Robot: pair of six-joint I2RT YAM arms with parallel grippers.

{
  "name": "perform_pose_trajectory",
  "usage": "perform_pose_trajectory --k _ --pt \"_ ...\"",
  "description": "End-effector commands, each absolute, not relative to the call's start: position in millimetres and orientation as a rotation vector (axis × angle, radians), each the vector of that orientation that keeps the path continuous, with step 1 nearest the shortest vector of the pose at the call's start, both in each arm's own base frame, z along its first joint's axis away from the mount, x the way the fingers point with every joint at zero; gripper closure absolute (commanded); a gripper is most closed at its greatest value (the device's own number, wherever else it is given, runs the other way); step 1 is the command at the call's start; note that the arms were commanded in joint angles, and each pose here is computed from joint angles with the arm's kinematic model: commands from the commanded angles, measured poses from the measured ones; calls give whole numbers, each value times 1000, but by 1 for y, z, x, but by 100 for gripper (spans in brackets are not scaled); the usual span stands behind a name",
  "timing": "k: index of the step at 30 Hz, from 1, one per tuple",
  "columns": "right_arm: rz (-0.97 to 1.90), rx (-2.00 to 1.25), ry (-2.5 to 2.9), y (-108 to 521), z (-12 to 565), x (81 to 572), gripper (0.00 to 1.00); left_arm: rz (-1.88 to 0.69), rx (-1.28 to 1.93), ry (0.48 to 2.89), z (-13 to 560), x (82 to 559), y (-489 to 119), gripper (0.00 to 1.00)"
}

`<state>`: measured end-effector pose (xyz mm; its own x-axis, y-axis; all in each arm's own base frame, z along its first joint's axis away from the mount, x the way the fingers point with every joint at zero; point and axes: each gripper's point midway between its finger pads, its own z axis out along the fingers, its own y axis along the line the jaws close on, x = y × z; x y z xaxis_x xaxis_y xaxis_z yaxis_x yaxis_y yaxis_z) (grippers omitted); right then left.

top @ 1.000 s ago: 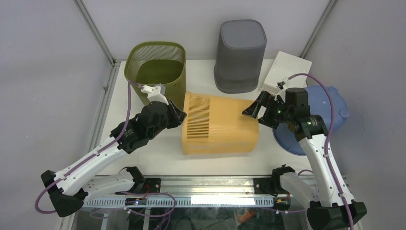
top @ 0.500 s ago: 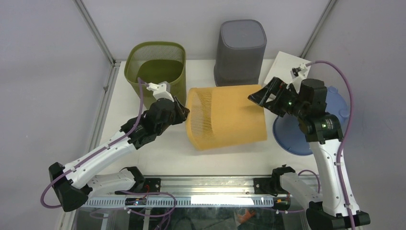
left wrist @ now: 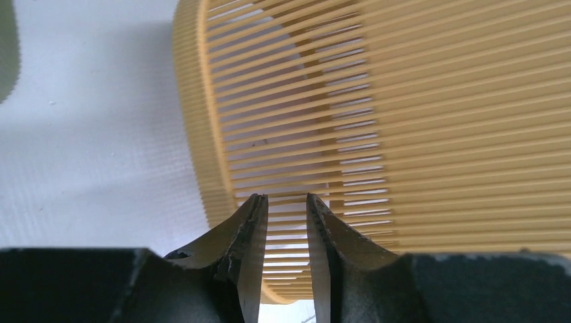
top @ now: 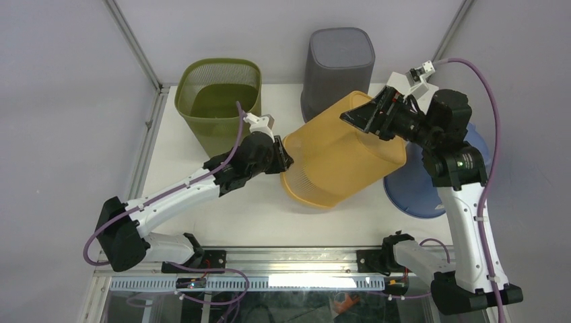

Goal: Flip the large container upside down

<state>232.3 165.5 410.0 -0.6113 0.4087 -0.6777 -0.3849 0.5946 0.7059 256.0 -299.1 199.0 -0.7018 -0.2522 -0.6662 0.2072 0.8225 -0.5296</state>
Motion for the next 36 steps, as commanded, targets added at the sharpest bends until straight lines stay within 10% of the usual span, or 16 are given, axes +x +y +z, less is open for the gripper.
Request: perform_pose_trajectory --k 1,14,29,36 --pt "1228 -24 1905 179 417 232 1 -922 24 2099 239 264 -331 70" --pt "1018 -41 1836 160 453 249 1 -954 133 2091 244 287 -374 60" --pt "1106 -245 1983 220 413 240 1 -683 159 1722 445 278 -272 3" --pt "1040 -205 2054 223 388 252 1 -213 43 1889 417 323 -208 1"
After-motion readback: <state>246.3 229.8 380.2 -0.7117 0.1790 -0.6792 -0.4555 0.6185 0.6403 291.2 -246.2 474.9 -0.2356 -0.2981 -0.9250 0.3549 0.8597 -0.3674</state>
